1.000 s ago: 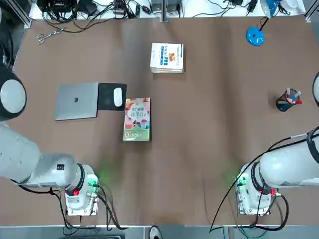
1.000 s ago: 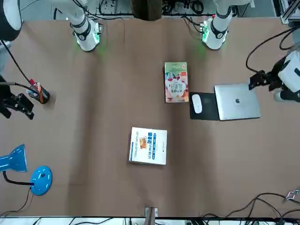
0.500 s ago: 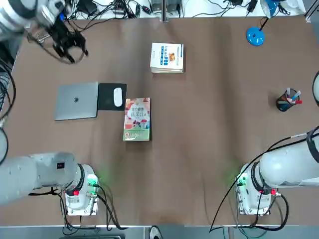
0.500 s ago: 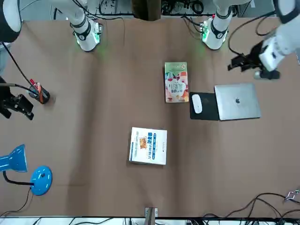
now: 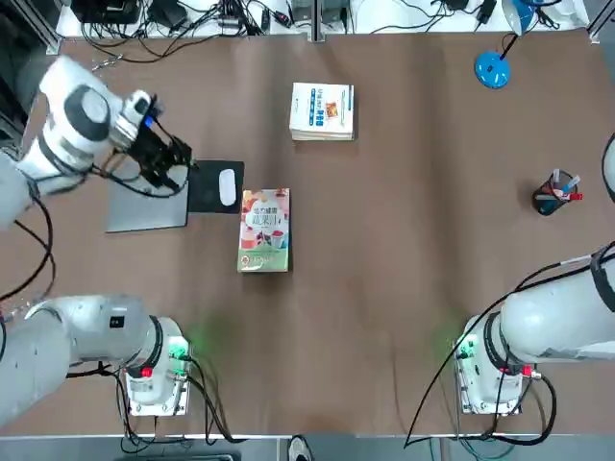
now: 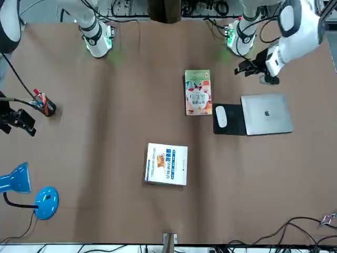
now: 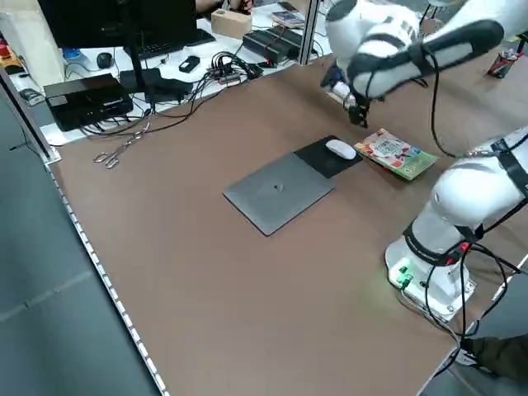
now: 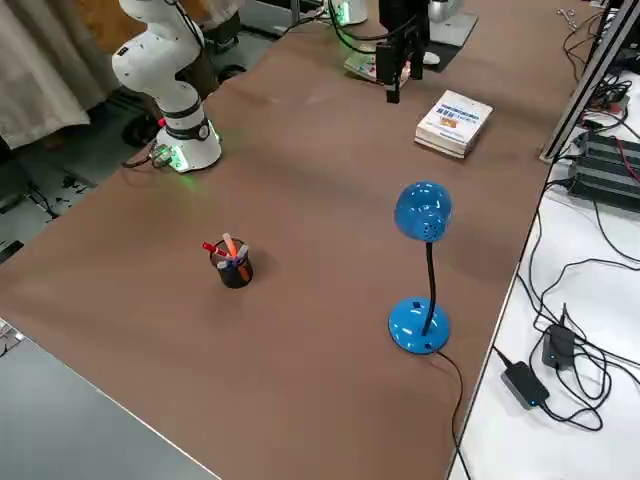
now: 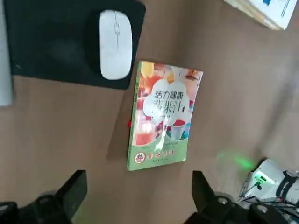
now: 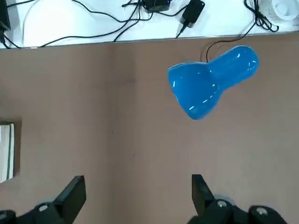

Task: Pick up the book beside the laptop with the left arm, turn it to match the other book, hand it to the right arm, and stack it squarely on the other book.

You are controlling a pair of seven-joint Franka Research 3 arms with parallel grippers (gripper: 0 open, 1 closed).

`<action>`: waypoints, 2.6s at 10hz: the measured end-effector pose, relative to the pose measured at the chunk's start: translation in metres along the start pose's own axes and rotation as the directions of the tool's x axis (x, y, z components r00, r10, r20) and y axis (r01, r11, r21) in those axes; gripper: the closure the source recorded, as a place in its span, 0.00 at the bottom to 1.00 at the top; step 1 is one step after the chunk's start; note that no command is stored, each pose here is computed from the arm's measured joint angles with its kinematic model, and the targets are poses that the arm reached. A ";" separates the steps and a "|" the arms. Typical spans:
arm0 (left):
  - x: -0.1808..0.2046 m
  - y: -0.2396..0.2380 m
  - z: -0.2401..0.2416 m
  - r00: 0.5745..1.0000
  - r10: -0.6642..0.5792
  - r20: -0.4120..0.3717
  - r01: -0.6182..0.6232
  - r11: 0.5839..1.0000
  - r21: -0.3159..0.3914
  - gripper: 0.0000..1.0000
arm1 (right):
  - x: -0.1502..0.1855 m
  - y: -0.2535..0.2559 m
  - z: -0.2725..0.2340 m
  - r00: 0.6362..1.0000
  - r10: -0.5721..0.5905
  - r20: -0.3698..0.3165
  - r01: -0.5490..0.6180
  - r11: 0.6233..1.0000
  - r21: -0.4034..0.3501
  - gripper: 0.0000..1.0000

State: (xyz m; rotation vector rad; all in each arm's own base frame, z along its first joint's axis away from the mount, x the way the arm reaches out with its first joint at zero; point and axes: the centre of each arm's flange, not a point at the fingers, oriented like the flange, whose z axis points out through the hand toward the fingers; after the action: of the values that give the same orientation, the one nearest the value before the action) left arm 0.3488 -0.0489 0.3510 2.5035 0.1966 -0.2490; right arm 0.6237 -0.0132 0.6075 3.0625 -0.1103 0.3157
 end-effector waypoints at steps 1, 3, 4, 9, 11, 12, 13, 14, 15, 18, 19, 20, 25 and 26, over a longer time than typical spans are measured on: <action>-0.008 -0.017 0.014 1.000 0.009 0.002 -0.009 0.999 -0.051 0.02 | 0.000 -0.001 0.001 1.000 -0.001 0.001 0.001 1.000 0.000 0.00; -0.011 -0.041 0.031 1.000 -0.004 0.002 0.004 0.994 -0.106 0.04 | -0.001 -0.001 0.001 1.000 -0.002 0.009 0.002 1.000 0.000 0.00; -0.007 -0.047 0.040 1.000 -0.025 0.004 0.025 0.993 -0.113 0.04 | -0.001 -0.002 0.001 1.000 -0.003 0.010 0.003 1.000 0.000 0.00; -0.009 -0.049 0.161 0.998 0.029 0.047 -0.022 0.990 -0.141 0.04 | -0.002 -0.007 0.002 1.000 -0.011 0.016 0.011 1.000 0.003 0.00; -0.015 -0.060 0.183 0.995 0.037 0.090 -0.024 0.989 -0.143 0.04 | -0.002 -0.006 0.002 1.000 0.000 0.018 0.000 1.000 0.022 0.00; -0.016 -0.066 0.189 0.994 0.033 0.105 -0.018 0.989 -0.144 0.04 | -0.002 -0.004 0.003 1.000 0.008 0.023 -0.008 0.999 0.033 0.00; -0.017 -0.069 0.193 0.993 0.026 0.111 -0.008 0.988 -0.152 0.05 | -0.003 -0.001 0.003 0.999 0.014 0.030 -0.015 0.999 0.034 0.00; -0.019 -0.072 0.199 0.994 0.025 0.103 -0.007 0.984 -0.176 0.06 | -0.004 0.003 0.004 0.999 0.019 0.044 -0.021 0.999 0.033 0.00; -0.021 -0.077 0.207 0.995 0.031 0.094 -0.012 0.979 -0.201 0.06 | -0.005 0.004 0.006 0.998 0.022 0.056 -0.024 0.999 0.033 0.00; -0.023 -0.083 0.220 0.996 -0.010 0.083 0.030 0.971 -0.239 0.10 | -0.006 0.007 0.005 0.998 0.026 0.058 -0.028 0.999 0.032 0.00; -0.023 -0.081 0.222 0.997 -0.027 0.076 0.046 0.967 -0.251 0.10 | -0.006 0.010 0.005 0.998 0.031 0.058 -0.033 0.999 0.031 0.00; -0.022 -0.074 0.226 0.997 -0.036 0.070 0.054 0.963 -0.263 0.11 | -0.006 0.012 0.005 0.998 0.035 0.058 -0.036 0.999 0.030 0.00; -0.019 -0.063 0.243 0.998 -0.014 0.066 0.031 0.962 -0.273 0.14 | -0.006 0.012 0.005 0.998 0.035 0.060 -0.036 0.999 0.030 0.00; -0.018 -0.064 0.244 0.998 -0.016 0.067 0.034 0.961 -0.275 0.18 | -0.007 0.012 0.006 0.997 0.034 0.068 -0.036 0.999 0.029 0.00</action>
State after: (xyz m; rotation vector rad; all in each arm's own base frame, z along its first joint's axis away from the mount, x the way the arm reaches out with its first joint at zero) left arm 0.2867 -0.1430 0.1244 2.2141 0.2211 -0.2915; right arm 0.6173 -0.0251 0.6011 3.1053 -0.1638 0.2170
